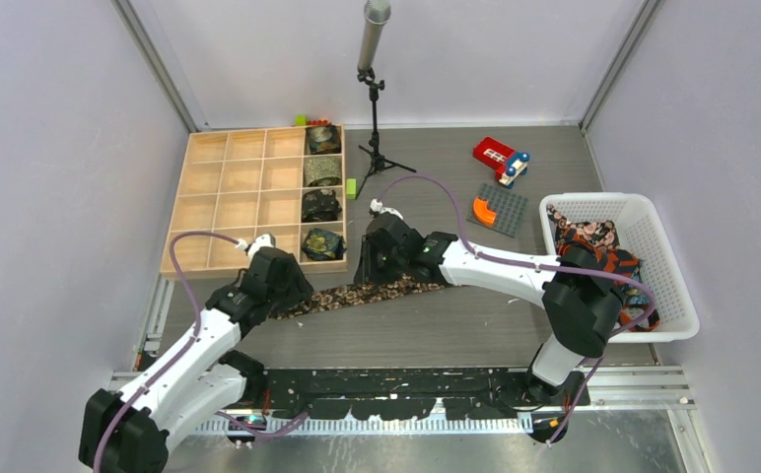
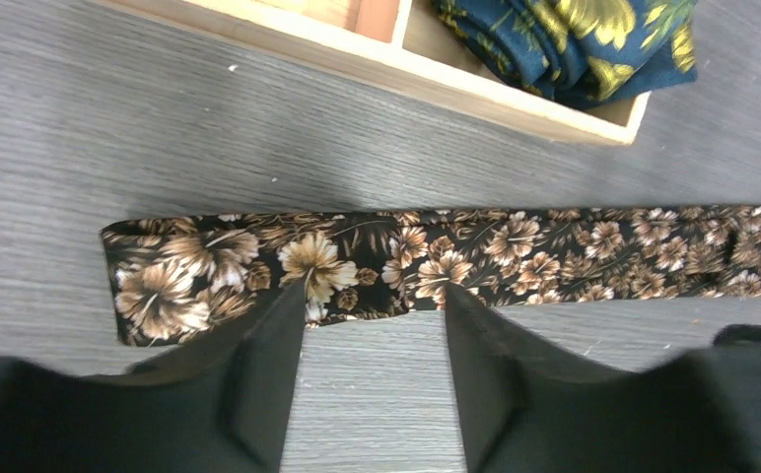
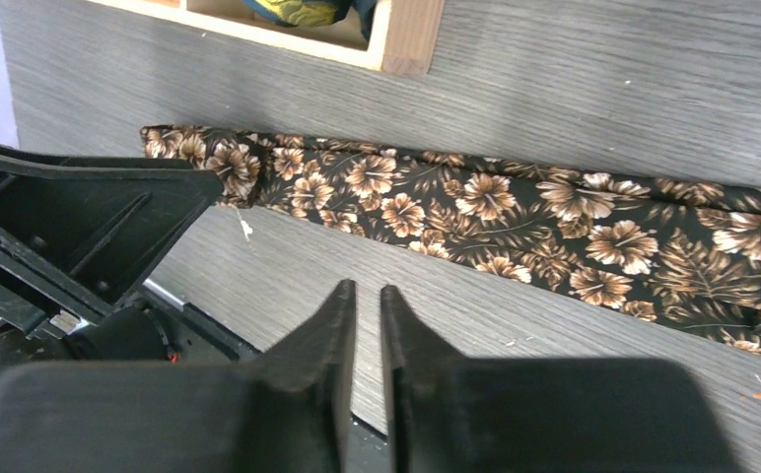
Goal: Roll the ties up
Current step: Roll the tie at the center of the board.
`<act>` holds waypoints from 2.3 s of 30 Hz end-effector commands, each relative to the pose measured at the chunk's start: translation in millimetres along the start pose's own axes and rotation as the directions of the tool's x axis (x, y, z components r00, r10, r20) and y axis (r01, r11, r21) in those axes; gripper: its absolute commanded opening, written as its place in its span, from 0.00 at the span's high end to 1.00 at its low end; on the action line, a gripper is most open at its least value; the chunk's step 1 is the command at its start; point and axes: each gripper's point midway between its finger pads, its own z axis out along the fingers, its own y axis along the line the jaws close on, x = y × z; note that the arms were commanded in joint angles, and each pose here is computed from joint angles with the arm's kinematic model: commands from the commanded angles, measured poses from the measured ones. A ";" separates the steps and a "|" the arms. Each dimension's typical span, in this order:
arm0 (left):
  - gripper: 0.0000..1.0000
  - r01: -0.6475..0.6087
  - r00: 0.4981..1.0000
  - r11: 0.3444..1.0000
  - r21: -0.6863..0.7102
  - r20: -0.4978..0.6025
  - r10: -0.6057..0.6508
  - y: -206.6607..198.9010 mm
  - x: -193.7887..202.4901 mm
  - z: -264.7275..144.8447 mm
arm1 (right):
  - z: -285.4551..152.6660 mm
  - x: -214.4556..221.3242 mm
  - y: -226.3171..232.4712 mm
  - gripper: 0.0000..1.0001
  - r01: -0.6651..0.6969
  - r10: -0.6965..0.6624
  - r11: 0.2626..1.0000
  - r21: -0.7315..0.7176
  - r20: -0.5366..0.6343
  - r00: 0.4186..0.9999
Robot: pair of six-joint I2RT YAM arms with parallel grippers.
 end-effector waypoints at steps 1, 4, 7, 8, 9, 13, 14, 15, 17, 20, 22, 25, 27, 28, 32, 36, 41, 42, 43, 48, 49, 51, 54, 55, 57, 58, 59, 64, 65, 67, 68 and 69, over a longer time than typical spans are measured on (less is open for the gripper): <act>0.32 -0.032 0.992 0.999 -0.019 0.122 0.034 1.6 -30.8 -27.1 | -14.7 -16.0 37.6 0.58 0.002 0.002 0.993 -0.115 0.036 0.999; 0.22 0.014 0.981 0.998 -0.067 0.192 -0.001 17.5 -39.0 -39.0 | -14.9 -15.7 52.9 0.48 0.022 -0.018 0.993 -0.117 0.030 0.999; 0.25 0.027 0.973 0.997 -0.079 0.229 -0.009 24.9 -44.2 -53.3 | -9.9 -14.3 69.9 0.43 0.039 -0.037 0.993 -0.109 0.016 0.999; 0.25 0.029 0.970 0.996 -0.085 0.243 -0.008 27.0 -47.0 -58.5 | -4.7 -12.0 70.9 0.42 0.040 -0.040 0.994 -0.098 0.004 0.999; 0.26 0.028 0.966 0.995 -0.093 0.258 -0.003 29.2 -50.7 -64.9 | -3.6 -14.2 80.2 0.41 0.041 -0.041 0.994 -0.099 0.006 0.999; 0.27 0.029 0.946 0.994 -0.106 0.325 0.007 35.3 -65.9 -90.0 | 18.5 -4.1 90.8 0.41 0.042 -0.044 0.998 -0.053 -0.055 0.997; 0.28 0.032 0.941 0.995 -0.090 0.338 0.001 33.4 -68.8 -95.0 | 24.1 -2.4 93.3 0.41 0.041 -0.043 0.998 -0.042 -0.068 0.997; 0.28 0.036 0.937 0.996 -0.081 0.350 -0.005 32.9 -71.0 -99.7 | 28.9 -0.7 94.9 0.41 0.040 -0.042 0.999 -0.030 -0.081 0.996; 0.29 0.041 0.928 0.996 -0.075 0.373 -0.010 35.2 -74.7 -109.7 | 39.5 1.6 96.1 0.40 0.028 -0.028 1.000 -0.005 -0.102 0.994; 0.30 0.033 0.918 0.998 -0.052 0.396 -0.010 34.4 -78.5 -120.3 | 54.8 3.3 95.8 0.40 0.023 -0.020 0.999 0.025 -0.125 0.992; 0.30 0.021 0.915 0.999 -0.041 0.403 -0.002 33.5 -79.8 -125.7 | 64.2 5.5 95.7 0.40 0.039 -0.033 0.999 0.038 -0.146 0.989; 0.30 -0.002 0.915 0.999 -0.037 0.402 0.016 32.6 -80.7 -132.0 | 75.1 10.3 97.9 0.42 0.060 -0.052 0.997 0.040 -0.185 0.981; 0.30 -0.016 0.917 0.999 -0.034 0.399 0.028 31.4 -81.0 -134.7 | 80.5 13.7 98.2 0.43 0.064 -0.054 0.997 0.042 -0.206 0.977; 0.30 -0.022 0.916 0.999 -0.033 0.400 0.034 31.3 -81.4 -136.1 | 82.1 13.9 99.5 0.43 0.064 -0.053 0.997 0.041 -0.211 0.976; 0.31 -0.033 0.913 0.999 -0.024 0.406 0.039 30.6 -81.7 -137.6 | 90.2 20.3 95.9 0.45 0.066 -0.051 0.996 0.058 -0.242 0.969; 0.31 -0.037 0.912 0.999 -0.015 0.409 0.040 29.1 -81.8 -136.8 | 95.7 26.0 94.2 0.53 0.063 -0.043 0.996 0.068 -0.265 0.963; 0.31 -0.037 0.911 0.999 -0.013 0.411 0.039 29.0 -81.8 -136.6 | 97.4 27.9 96.6 0.59 0.053 -0.035 0.997 0.061 -0.271 0.962; 0.31 -0.036 0.911 0.999 -0.012 0.411 0.038 29.0 -81.6 -136.5 | 97.4 28.3 97.2 0.61 0.052 -0.034 0.997 0.059 -0.273 0.961; 0.31 -0.036 0.910 0.999 -0.009 0.413 0.036 29.0 -81.6 -136.7 | 98.3 29.0 97.8 0.64 0.051 -0.034 0.997 0.056 -0.274 0.961; 0.26 -0.013 0.906 1.000 -0.018 0.422 0.020 33.4 -81.4 -137.0 | 95.3 23.7 112.9 0.97 0.030 -0.029 1.000 -0.001 -0.256 0.966; 0.25 -0.007 0.905 1.000 -0.024 0.425 0.017 34.9 -81.7 -137.3 | 93.9 20.9 120.5 0.99 0.022 -0.030 0.999 -0.034 -0.247 0.969; 0.25 0.000 0.903 1.000 -0.028 0.429 0.012 36.4 -82.3 -138.9 | 90.8 17.1 140.5 1.00 -0.001 -0.028 0.992 -0.127 -0.229 0.973; 0.25 0.003 0.905 0.999 -0.034 0.425 0.012 37.6 -81.8 -140.5 | 84.1 10.5 175.5 1.00 -0.041 -0.020 0.953 -0.301 -0.195 0.981; 0.25 0.002 0.907 0.999 -0.037 0.421 0.014 38.0 -81.3 -140.7 | 85.2 10.0 181.4 1.00 -0.049 -0.014 0.940 -0.339 -0.179 0.984; 0.25 0.001 0.908 0.999 -0.039 0.418 0.015 38.1 -81.1 -141.6 | 90.4 9.0 193.2 1.00 -0.055 0.000 0.905 -0.422 -0.127 0.992; 0.25 0.000 0.909 0.999 -0.040 0.416 0.016 38.2 -80.9 -141.7 | 95.5 10.3 194.8 1.00 -0.060 0.013 0.890 -0.451 -0.106 0.994; 0.25 0.000 0.909 0.999 -0.043 0.416 0.018 38.7 -81.0 -142.4 | 101.4 10.3 194.8 1.00 -0.061 0.025 0.877 -0.477 -0.082 0.996; 0.28 -0.005 0.918 0.999 -0.054 0.396 0.026 39.0 -79.1 -143.0 | 118.0 7.7 165.7 1.00 -0.065 0.101 0.875 -0.479 0.049 0.994; 0.29 -0.006 0.921 0.998 -0.058 0.388 0.028 38.8 -78.1 -142.1 | 117.3 6.3 158.7 1.00 -0.057 0.105 0.880 -0.471 0.077 0.992; 0.31 -0.013 0.929 0.998 -0.058 0.367 0.033 36.6 -75.8 -139.0 | 114.6 4.8 144.5 1.00 -0.032 0.101 0.893 -0.450 0.132 0.986; 0.34 -0.017 0.935 0.998 -0.058 0.352 0.037 35.0 -74.1 -137.0 | 112.7 4.6 136.9 1.00 -0.016 0.092 0.901 -0.434 0.156 0.983; 0.36 -0.022 0.940 0.998 -0.061 0.337 0.042 33.5 -72.7 -134.8 | 110.7 0.5 129.6 1.00 -0.006 0.092 0.910 -0.414 0.188 0.978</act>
